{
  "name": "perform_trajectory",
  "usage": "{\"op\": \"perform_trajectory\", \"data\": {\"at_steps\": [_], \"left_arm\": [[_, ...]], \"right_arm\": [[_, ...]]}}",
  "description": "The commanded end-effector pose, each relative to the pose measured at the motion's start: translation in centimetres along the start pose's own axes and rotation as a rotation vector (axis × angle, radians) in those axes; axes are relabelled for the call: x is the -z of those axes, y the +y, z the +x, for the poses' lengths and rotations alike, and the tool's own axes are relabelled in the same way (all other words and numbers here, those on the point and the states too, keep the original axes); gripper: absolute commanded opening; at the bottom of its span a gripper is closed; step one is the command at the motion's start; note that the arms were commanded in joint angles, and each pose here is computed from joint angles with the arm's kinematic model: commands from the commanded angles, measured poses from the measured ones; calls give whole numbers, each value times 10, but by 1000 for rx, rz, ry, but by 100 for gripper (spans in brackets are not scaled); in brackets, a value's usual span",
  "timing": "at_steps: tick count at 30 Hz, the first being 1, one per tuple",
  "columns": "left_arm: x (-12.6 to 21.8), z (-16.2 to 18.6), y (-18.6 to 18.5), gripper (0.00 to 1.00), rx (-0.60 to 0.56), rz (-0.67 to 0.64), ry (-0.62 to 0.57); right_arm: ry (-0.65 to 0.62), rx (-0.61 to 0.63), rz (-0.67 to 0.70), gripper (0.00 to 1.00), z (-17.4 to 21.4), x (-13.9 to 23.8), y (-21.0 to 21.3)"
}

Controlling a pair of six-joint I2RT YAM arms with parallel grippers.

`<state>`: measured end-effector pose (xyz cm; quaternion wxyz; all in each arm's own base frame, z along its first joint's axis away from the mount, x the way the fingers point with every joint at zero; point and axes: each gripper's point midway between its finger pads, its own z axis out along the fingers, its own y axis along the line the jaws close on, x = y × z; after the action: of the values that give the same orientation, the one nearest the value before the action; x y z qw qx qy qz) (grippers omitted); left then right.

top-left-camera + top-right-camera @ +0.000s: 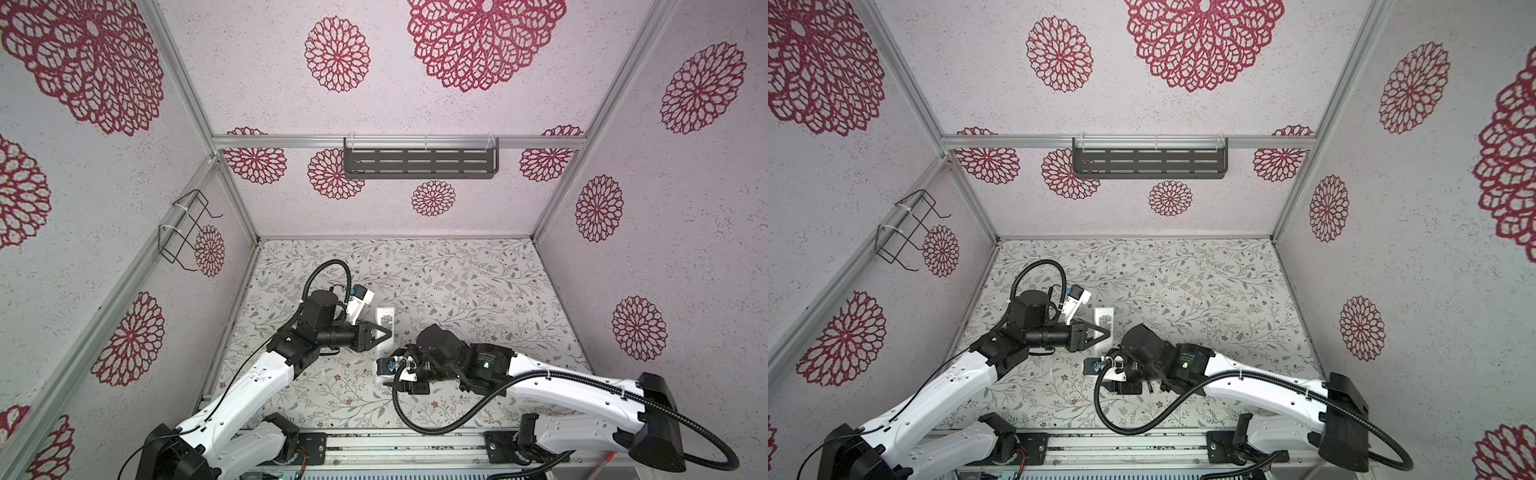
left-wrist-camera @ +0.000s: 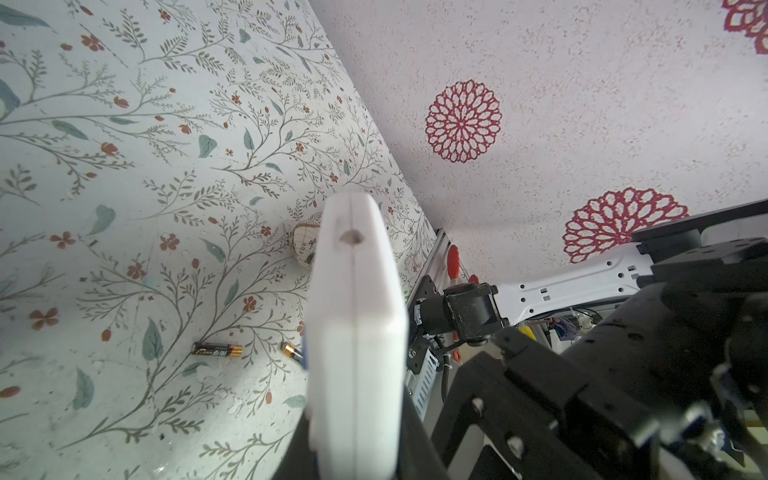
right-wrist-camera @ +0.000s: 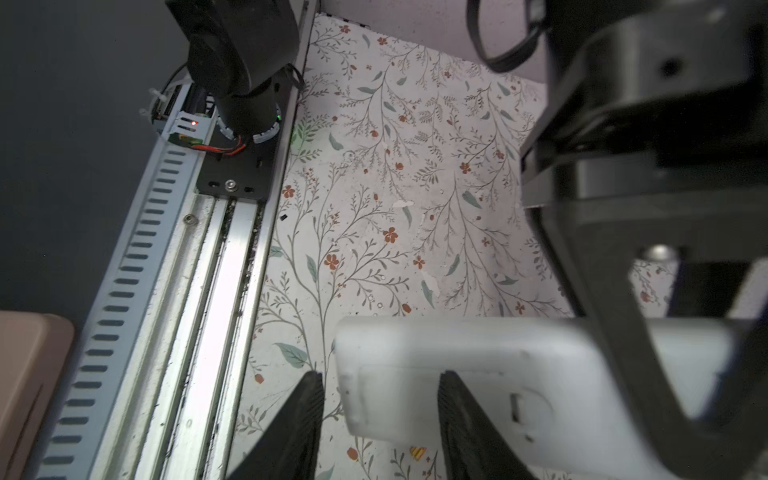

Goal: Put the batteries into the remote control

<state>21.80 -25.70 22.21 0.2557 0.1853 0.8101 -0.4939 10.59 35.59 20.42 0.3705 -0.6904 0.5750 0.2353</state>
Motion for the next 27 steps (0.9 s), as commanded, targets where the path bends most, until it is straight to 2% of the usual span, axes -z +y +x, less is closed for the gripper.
{"op": "perform_trajectory", "data": {"at_steps": [1, 6, 14, 21, 27], "left_arm": [[6, -19, -17, 0, -74, 38, -60], [7, -19, -18, 0, -76, 39, -62], [6, -17, -25, 0, -67, 84, -53], [1, -13, -33, 0, -54, 135, -24], [-1, -10, -38, 0, -42, 179, -3]], "right_arm": [[-12, -25, -55, 47, -9, 7, 8], [-29, -18, -16, 47, -13, 14, 3], [-114, 7, 93, 59, -29, 41, -12], [-62, 29, 132, 66, -22, 43, -19], [-70, 48, 182, 73, -26, 47, -28]]}}
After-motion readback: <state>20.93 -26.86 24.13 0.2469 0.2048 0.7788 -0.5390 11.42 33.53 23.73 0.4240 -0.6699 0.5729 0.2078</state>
